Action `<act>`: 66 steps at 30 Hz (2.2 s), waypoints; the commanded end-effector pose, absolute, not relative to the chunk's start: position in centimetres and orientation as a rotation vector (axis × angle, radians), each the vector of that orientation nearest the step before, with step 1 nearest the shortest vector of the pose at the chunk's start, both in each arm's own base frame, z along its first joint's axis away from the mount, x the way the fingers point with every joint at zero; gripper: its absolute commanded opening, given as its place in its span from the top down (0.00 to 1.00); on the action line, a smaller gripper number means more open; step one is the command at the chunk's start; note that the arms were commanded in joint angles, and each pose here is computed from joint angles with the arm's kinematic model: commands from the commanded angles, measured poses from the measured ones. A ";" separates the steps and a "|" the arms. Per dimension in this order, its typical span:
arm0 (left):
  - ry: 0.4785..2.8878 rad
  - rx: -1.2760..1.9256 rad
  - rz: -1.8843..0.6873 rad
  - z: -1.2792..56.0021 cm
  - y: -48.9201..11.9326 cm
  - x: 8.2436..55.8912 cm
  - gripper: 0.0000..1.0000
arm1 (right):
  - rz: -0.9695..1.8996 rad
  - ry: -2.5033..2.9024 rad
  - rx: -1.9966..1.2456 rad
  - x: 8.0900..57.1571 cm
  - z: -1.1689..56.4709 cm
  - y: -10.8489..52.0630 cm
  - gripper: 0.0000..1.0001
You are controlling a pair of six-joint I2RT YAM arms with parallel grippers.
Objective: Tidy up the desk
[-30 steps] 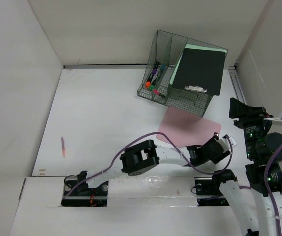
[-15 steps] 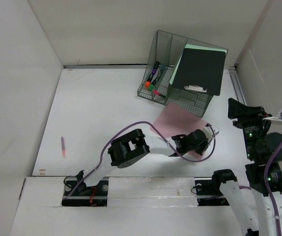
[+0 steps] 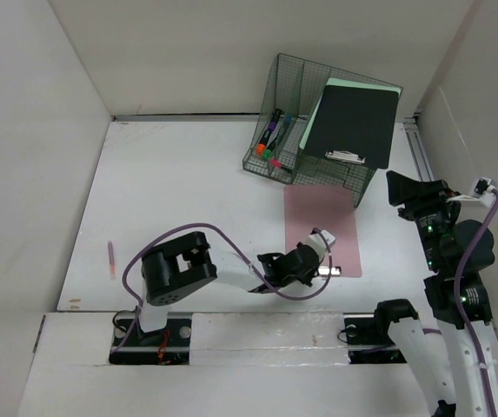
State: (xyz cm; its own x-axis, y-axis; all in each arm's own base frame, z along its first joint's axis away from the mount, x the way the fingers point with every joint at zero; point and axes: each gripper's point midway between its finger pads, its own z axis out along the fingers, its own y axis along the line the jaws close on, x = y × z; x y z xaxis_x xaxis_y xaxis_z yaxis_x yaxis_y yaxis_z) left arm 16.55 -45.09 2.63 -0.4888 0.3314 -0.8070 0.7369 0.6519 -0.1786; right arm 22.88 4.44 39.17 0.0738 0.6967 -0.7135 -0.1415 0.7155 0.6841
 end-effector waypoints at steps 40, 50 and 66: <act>1.952 1.378 -0.548 -1.0 -45.0 15.1 0.46 | 0.689 1.355 0.435 23.6 39.3 5.3 0.42; 2.083 1.275 -0.616 -1.3 -41.5 13.0 1.00 | 0.666 1.358 0.430 23.1 39.1 5.0 0.42; 2.055 1.121 -0.582 4.3 -38.0 13.4 1.00 | 0.637 1.638 0.315 23.1 30.9 7.0 0.38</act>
State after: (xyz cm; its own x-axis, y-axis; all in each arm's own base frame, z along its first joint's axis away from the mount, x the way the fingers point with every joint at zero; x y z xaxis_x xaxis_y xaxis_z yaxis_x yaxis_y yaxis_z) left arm 13.01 -39.19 3.03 -0.3689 0.5217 -0.7693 0.8662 0.4930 -0.0811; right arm 23.49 6.29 31.99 -0.1217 0.5934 -0.7956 -0.1212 0.7867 0.6053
